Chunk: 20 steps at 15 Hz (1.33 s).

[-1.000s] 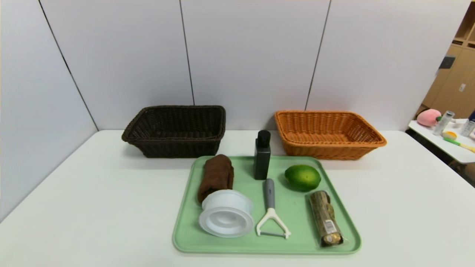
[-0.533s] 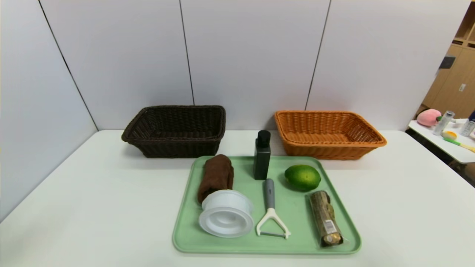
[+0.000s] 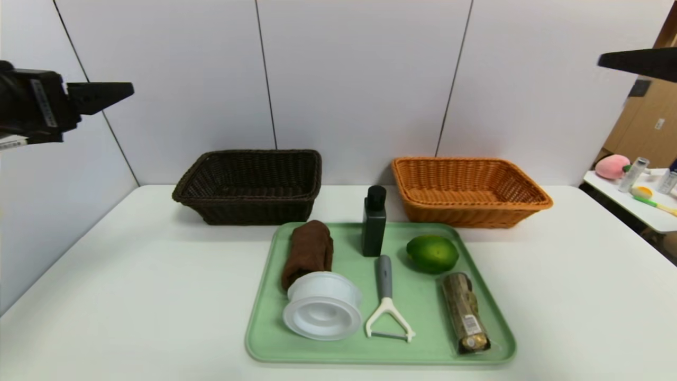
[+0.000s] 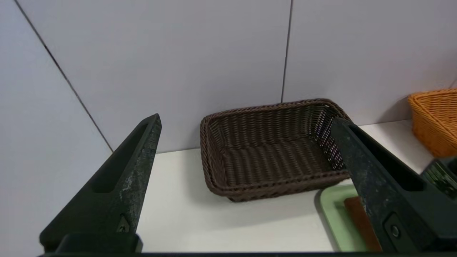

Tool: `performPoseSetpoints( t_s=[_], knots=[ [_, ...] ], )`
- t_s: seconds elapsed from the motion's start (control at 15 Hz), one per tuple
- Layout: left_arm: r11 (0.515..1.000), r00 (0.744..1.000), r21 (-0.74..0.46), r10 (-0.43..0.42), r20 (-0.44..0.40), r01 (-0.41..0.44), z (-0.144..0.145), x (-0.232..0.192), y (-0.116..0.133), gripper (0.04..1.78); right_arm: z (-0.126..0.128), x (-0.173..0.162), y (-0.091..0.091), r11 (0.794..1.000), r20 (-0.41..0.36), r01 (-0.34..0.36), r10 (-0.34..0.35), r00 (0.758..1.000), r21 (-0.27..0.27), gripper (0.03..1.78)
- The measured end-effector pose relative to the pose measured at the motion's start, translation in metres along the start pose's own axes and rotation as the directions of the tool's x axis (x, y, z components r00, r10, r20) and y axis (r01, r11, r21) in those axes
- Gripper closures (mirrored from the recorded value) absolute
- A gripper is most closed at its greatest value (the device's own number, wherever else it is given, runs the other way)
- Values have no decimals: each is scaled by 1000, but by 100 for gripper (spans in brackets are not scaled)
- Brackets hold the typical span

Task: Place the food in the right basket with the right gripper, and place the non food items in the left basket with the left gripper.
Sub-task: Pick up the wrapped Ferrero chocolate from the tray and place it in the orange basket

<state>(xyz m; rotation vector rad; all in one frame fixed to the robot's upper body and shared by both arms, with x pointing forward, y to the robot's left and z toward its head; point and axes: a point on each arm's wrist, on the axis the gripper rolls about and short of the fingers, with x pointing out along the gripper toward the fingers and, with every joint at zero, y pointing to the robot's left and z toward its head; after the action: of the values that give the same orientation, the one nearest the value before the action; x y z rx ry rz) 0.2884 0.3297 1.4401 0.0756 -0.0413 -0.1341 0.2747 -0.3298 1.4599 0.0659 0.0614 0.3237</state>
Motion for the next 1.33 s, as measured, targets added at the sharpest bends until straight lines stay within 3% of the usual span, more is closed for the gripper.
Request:
performPoseSetpoints(
  t_s=[0.2,0.33,0.47,0.67,0.73,0.93,1.33],
  knots=[
    [999,999,44,12,-51,-9,-13,44,3,13,-10,56,-16,997,-131,67,-62,989,35,10],
    [995,995,102,33,-90,-24,-24,62,4,13,-25,78,-12,989,-292,140,-123,949,39,10],
    [993,994,119,32,-109,-19,-29,69,4,13,-36,85,5,992,-462,119,-86,883,44,10],
    [989,991,146,32,-133,-12,-36,73,4,13,-52,75,45,996,-674,41,25,738,82,10],
    [989,990,147,32,-137,-12,-37,73,4,13,-56,72,54,994,-710,37,47,703,103,10],
    [984,987,179,33,-155,-5,-43,73,4,13,-64,72,67,995,-753,41,38,657,86,10],
    [983,985,186,31,-168,1,-47,67,3,13,-99,74,70,998,-837,49,13,547,48,10]
  ],
)
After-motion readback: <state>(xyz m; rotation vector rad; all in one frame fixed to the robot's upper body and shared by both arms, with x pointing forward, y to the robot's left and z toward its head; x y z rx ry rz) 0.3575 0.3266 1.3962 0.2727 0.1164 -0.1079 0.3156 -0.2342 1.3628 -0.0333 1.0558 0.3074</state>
